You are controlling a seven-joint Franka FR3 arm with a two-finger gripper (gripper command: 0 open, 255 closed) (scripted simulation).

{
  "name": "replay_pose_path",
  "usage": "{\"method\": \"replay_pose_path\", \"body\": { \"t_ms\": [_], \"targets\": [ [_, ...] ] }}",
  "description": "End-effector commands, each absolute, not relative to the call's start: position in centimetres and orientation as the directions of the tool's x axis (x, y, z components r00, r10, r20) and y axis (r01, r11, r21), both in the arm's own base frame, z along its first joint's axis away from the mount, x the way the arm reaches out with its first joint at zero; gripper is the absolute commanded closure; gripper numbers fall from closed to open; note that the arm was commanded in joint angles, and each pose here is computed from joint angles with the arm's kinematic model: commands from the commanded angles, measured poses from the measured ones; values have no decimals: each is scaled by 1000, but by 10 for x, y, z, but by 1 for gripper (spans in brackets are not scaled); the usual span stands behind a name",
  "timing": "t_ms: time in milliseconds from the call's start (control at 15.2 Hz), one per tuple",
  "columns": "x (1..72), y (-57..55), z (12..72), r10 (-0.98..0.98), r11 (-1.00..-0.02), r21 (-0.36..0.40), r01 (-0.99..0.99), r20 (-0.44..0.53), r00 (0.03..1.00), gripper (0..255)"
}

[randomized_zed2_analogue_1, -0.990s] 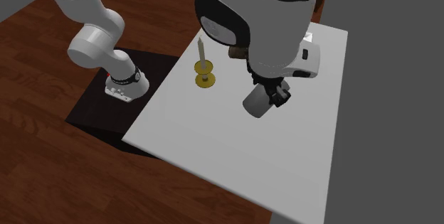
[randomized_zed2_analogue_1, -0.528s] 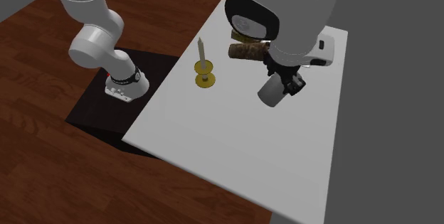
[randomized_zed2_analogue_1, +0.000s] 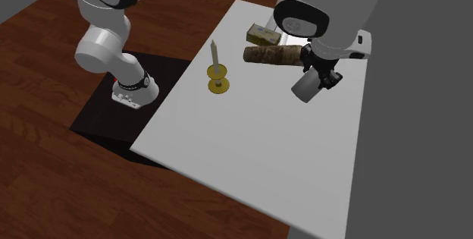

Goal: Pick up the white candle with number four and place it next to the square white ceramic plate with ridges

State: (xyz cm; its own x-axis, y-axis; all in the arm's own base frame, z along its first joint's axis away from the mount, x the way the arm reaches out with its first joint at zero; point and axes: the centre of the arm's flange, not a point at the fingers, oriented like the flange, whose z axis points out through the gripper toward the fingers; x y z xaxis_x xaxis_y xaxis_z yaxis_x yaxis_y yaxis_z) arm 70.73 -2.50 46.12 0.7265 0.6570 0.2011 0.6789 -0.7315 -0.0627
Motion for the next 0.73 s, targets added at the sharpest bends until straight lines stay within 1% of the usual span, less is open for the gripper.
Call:
{"method": "replay_pose_path", "body": {
  "t_ms": [0, 528, 660],
  "targets": [
    [721, -5, 454, 656, -732, -62, 679, 203, 727, 255],
    [785, 81, 414, 656, -732, -62, 679, 203, 727, 255],
    [785, 81, 403, 656, -732, -62, 679, 203, 727, 255]
  ]
}}
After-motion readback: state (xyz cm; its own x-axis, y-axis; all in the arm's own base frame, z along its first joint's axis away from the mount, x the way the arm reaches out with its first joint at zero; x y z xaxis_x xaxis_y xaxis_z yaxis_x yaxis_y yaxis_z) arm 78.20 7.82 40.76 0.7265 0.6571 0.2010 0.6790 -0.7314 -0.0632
